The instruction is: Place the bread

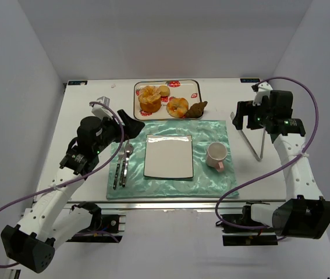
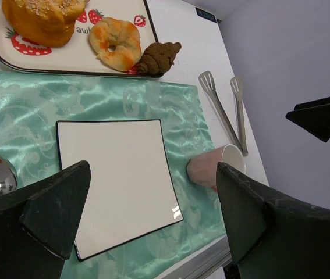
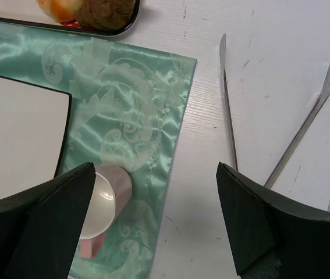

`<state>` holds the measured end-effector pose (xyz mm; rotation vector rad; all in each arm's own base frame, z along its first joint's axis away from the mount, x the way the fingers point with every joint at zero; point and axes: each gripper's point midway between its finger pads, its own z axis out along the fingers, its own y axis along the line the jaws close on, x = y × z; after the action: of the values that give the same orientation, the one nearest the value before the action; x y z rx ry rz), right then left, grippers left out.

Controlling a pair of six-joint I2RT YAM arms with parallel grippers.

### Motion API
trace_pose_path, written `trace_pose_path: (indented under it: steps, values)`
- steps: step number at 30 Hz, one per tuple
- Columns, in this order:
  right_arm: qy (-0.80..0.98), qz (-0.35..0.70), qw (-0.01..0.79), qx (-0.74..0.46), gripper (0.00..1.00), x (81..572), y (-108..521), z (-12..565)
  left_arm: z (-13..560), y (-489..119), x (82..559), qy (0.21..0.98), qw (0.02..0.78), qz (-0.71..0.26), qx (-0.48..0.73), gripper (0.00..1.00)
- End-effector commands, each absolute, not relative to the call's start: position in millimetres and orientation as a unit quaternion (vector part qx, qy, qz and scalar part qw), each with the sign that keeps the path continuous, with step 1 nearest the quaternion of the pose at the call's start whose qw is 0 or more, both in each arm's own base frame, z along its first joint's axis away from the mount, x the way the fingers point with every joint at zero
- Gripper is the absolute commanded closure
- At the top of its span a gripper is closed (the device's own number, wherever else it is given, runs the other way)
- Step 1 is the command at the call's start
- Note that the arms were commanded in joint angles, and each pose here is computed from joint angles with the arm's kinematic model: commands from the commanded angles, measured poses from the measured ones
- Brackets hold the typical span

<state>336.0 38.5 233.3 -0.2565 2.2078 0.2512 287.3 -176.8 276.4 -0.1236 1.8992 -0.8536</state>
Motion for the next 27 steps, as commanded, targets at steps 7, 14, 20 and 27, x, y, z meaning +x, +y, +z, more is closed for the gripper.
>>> trace_pose_path:
  steps: [7, 14, 20, 27]
  values:
    - [0.887, 0.043, 0.428, -0.165, 0.11, 327.1, 15.1, 218.9, 276.3, -179.0, 290.5, 0.784, 0.507, -0.356, -0.043, 0.02]
    - [0.928, 0.078, 0.334, -0.144, 0.54, 304.6, -12.4, 157.2, 279.5, -175.6, 288.1, 0.779, 0.517, -0.352, -0.042, 0.02]
    - [0.944, 0.057, 0.288, -0.153, 0.11, 282.4, -25.9, 117.0, 273.1, -175.6, 283.4, 0.783, 0.511, -0.354, -0.038, 0.02]
    - [0.958, -0.032, 0.255, -0.126, 0.11, 289.8, -63.7, 67.6, 266.0, -176.1, 281.2, 0.784, 0.507, -0.356, -0.037, 0.02]
